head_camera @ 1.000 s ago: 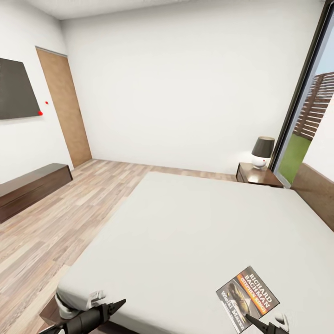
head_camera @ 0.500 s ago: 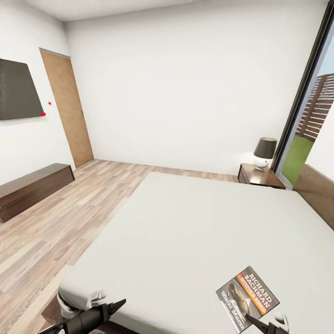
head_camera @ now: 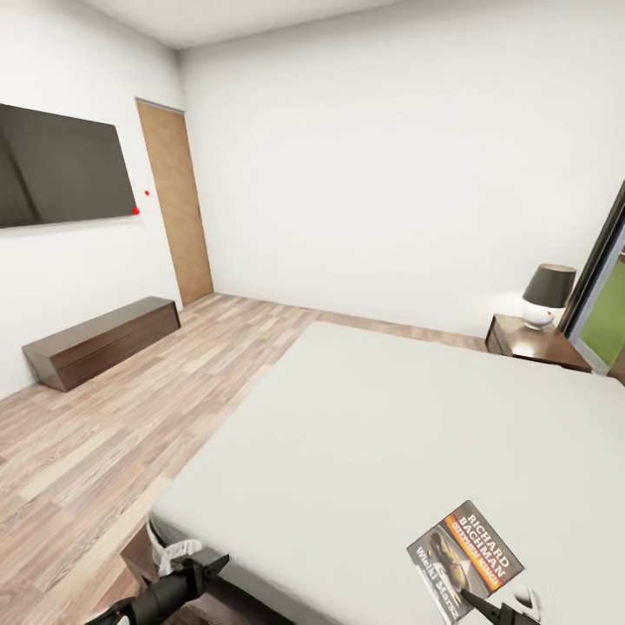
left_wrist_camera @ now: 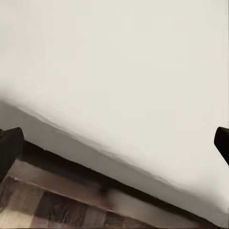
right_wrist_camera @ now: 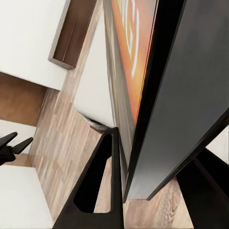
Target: In the bedroom, move the book from the bed onto either nightstand, and place the two sandals side by side next to the bed.
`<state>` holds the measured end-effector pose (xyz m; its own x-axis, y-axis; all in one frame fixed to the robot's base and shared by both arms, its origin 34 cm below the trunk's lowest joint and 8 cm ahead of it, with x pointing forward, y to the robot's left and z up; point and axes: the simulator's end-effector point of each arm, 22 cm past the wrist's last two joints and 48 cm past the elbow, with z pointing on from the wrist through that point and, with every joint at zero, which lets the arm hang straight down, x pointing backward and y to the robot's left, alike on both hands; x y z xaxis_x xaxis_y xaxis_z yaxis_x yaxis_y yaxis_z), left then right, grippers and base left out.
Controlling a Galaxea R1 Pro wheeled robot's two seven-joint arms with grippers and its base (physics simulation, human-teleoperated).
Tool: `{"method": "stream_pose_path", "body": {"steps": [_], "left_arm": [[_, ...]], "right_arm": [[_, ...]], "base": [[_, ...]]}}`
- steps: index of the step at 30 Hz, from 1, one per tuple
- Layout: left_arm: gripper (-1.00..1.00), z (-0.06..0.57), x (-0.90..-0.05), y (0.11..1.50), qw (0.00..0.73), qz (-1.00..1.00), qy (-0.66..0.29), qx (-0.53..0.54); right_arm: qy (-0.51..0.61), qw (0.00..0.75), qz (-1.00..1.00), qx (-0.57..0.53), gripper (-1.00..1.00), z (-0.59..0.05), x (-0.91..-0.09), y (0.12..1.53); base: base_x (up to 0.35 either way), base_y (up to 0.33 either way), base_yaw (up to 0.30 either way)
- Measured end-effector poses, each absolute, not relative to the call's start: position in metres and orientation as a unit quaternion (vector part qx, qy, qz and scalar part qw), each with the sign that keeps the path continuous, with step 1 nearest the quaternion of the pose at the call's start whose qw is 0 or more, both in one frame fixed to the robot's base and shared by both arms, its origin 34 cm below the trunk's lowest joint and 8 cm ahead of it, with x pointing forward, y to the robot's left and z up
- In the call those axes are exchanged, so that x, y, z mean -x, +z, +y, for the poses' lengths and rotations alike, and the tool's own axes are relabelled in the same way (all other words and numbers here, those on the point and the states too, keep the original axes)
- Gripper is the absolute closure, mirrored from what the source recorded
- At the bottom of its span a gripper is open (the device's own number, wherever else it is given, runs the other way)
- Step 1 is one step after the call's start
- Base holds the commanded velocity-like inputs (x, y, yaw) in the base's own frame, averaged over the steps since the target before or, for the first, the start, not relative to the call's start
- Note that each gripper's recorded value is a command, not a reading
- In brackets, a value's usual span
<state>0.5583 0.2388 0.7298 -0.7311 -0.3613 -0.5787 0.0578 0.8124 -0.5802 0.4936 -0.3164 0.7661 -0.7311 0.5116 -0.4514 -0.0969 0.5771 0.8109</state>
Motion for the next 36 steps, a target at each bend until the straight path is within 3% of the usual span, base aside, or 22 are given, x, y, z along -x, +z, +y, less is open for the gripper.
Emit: {"method": "stream_pose_path", "body": {"steps": [13, 18, 36], "left_arm": [[-1.00, 0.296, -0.503, 0.664, 0.320, 0.921, -0.174, 0.141], [-1.00, 0.326, -0.468, 0.648, 0.343, 0.921, -0.121, 0.139], [-1.00, 0.316, -0.463, 0.646, 0.349, 0.919, -0.119, 0.137]], "right_arm": [[0.390, 0.337, 0.844, -0.148, 1.00, -0.334, -0.496, 0.745], [0.390, 0.336, 0.845, -0.147, 1.00, -0.334, -0.496, 0.745], [0.388, 0.339, 0.845, -0.143, 1.00, -0.333, -0.496, 0.744]], "base": [[0.000, 0.000, 0.257], [0.000, 0.000, 0.243], [0.000, 0.000, 0.263]]}}
